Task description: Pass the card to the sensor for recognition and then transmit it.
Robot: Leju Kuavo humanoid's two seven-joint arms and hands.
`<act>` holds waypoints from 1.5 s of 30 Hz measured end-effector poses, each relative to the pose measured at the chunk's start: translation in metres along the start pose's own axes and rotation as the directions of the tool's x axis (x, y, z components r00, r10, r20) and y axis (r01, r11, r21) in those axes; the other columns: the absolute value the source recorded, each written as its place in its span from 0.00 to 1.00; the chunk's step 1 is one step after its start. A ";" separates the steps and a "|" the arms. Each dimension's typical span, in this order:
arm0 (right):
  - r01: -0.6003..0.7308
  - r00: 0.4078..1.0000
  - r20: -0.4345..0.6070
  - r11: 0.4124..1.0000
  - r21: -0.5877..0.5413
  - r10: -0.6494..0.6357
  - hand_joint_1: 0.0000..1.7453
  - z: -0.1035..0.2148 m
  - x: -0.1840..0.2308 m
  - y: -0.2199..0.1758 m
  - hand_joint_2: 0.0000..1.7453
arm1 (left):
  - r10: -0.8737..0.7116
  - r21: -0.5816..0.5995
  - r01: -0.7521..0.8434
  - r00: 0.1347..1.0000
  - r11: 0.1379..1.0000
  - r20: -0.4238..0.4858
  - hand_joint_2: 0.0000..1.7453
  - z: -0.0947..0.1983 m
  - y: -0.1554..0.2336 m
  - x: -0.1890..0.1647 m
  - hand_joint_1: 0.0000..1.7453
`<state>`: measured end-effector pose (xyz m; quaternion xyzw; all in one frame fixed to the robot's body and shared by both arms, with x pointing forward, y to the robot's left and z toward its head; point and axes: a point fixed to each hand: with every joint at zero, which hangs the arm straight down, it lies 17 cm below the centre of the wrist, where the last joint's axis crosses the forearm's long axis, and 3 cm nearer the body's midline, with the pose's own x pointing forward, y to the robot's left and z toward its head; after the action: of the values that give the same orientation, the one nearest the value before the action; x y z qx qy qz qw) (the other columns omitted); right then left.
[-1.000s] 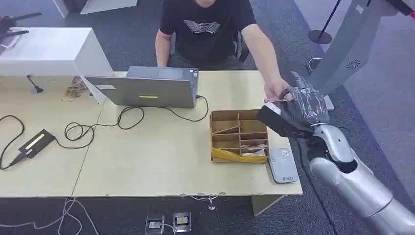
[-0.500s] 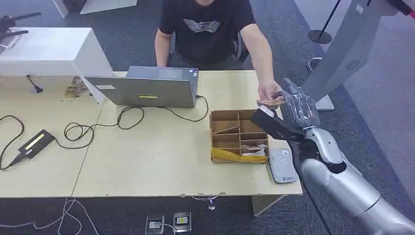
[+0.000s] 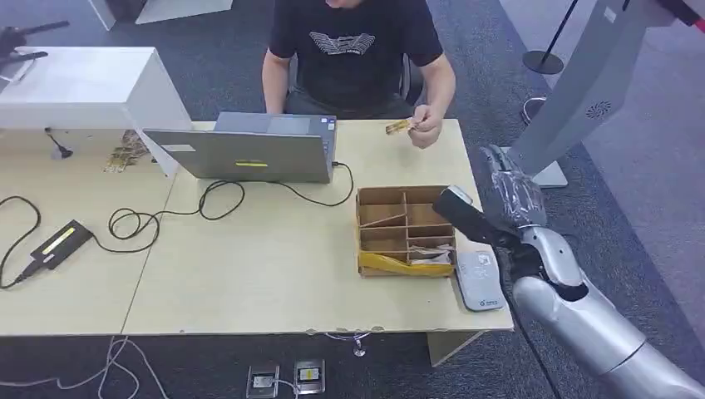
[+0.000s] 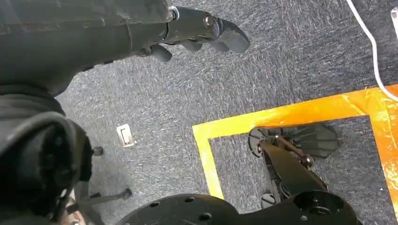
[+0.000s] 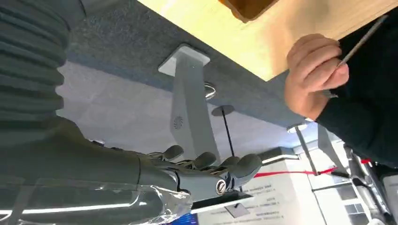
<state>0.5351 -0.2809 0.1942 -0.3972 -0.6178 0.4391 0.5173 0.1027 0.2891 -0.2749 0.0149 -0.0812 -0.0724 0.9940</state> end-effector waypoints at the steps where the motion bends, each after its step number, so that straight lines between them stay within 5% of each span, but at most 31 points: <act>1: 0.000 1.000 -0.001 1.000 -0.002 0.000 0.00 0.000 -0.001 0.000 1.00 | 0.001 0.000 -0.001 1.000 1.000 0.000 0.00 0.000 0.000 0.000 0.00; 23: -0.122 0.991 -0.036 0.989 0.083 0.125 0.00 0.019 -0.019 0.007 1.00 | 0.047 -0.002 -0.047 0.999 0.999 -0.004 0.00 0.000 0.000 -0.003 0.00; 32: -0.149 0.988 -0.019 0.984 0.100 0.152 0.00 0.032 -0.023 0.015 1.00 | 0.099 0.012 -0.100 0.992 0.995 0.080 0.00 0.000 0.012 0.009 0.00; 45: -0.159 0.987 -0.009 0.976 0.150 0.162 0.00 0.065 -0.031 0.031 1.00 | 0.116 0.056 -0.119 0.992 0.991 0.043 0.00 0.000 0.037 -0.006 0.00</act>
<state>0.4765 -0.3098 0.1499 -0.4107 -0.5436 0.5201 0.5151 0.1017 0.3266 -0.2742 0.0379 -0.1035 -0.0115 0.9938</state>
